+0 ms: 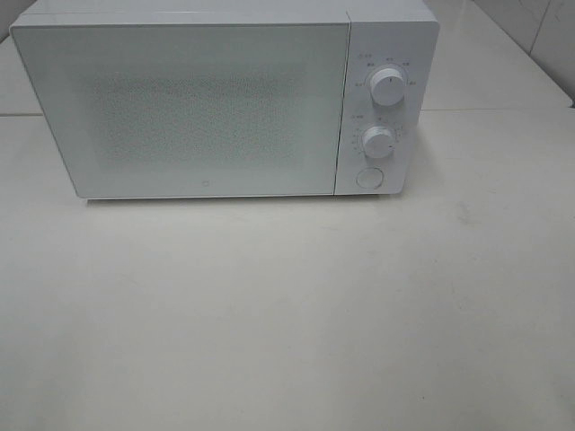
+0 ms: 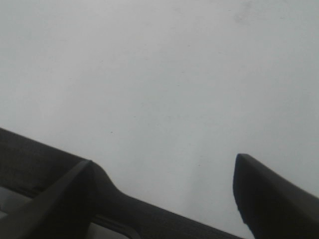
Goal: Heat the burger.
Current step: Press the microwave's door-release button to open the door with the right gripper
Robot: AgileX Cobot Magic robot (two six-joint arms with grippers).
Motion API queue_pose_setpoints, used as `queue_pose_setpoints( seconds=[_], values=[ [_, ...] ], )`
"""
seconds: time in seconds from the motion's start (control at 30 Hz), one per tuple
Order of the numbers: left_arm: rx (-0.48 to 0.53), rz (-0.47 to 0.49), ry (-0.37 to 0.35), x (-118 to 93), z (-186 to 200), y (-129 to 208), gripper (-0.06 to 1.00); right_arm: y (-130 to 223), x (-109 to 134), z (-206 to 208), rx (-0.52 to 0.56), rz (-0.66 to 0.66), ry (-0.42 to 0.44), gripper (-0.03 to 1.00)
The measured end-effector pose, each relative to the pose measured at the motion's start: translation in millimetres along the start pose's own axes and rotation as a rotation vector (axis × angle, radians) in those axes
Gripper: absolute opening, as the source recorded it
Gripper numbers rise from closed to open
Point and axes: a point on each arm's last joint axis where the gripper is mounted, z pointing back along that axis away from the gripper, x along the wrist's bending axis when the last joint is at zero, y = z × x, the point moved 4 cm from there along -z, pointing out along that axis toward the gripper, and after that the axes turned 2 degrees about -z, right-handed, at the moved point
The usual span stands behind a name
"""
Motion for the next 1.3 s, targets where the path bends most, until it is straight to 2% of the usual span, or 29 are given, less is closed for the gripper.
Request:
queue_pose_setpoints(
  seconds=[0.27,0.5,0.57,0.77,1.3],
  values=[
    [0.0,-0.005,0.0,0,0,0,0.99,29,-12,26,-0.187,-0.046,0.079,0.74],
    [0.0,0.0,0.0,0,0,0,0.99,51,-13,24,-0.268,-0.06,0.099,0.74],
    [0.0,0.0,0.0,0,0,0,0.99,57,-13,27,-0.334,-0.058,0.1,0.74],
    [0.0,0.0,0.0,0,0,0,0.99,65,-11,37,-0.434,-0.057,0.098,0.74],
    [0.0,0.0,0.0,0,0,0,0.99,64,-11,40,-0.46,-0.055,0.098,0.74]
  ],
)
